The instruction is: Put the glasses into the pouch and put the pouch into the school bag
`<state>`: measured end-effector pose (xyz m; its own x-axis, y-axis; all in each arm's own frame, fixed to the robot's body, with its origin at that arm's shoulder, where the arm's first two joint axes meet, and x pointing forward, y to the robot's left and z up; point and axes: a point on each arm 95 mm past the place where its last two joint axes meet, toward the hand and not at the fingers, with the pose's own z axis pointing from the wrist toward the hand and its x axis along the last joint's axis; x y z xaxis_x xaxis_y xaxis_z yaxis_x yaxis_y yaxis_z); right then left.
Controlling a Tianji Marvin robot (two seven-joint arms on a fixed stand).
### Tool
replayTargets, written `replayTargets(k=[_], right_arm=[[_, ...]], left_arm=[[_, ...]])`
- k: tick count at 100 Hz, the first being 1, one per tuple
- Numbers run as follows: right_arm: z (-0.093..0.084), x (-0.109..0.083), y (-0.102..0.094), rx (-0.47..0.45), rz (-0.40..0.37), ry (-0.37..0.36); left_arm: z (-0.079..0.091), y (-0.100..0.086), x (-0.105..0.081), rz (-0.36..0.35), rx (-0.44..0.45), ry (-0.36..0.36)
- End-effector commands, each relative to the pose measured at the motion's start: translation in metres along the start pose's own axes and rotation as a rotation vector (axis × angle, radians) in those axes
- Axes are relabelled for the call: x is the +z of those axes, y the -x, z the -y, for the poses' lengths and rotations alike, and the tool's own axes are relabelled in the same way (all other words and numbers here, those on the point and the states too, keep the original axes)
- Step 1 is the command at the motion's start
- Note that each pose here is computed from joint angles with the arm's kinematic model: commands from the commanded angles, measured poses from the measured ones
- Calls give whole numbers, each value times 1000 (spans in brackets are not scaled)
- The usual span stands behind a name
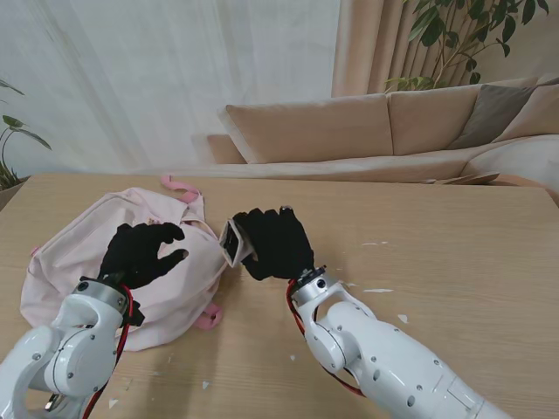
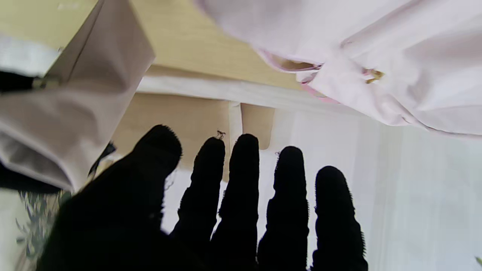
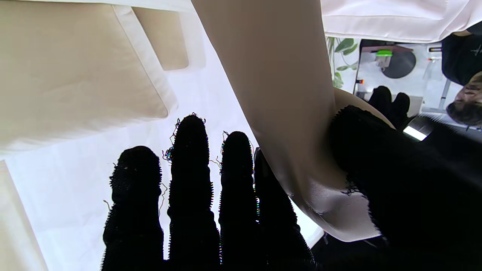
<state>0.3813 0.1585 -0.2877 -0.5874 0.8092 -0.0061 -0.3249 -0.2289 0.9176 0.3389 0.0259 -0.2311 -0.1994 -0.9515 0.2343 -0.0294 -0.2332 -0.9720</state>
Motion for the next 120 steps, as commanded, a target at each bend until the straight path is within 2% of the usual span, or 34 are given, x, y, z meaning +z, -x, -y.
replayTargets(k=[1, 27, 50, 66, 84, 103, 120], right_arm=[[0, -2, -1, 0, 2, -11], [-3, -6, 2, 6, 26, -5], [-3, -8, 3, 8, 28, -6], [-4, -9, 4, 5, 29, -5], [-3, -10, 5, 4, 30, -7], [-3, -11, 6, 3, 33, -8], [-2, -11, 6, 5, 32, -8]], left_arm=[[-10, 0, -9, -9, 23, 57], [-38, 6, -30, -10, 299, 192], [-64, 11, -38, 12, 421, 258], [-78, 12, -38, 25, 452, 308], [-85, 14, -33, 51, 476, 307], [-79, 14, -29, 72, 395, 217], [-73, 16, -26, 92, 312, 197]])
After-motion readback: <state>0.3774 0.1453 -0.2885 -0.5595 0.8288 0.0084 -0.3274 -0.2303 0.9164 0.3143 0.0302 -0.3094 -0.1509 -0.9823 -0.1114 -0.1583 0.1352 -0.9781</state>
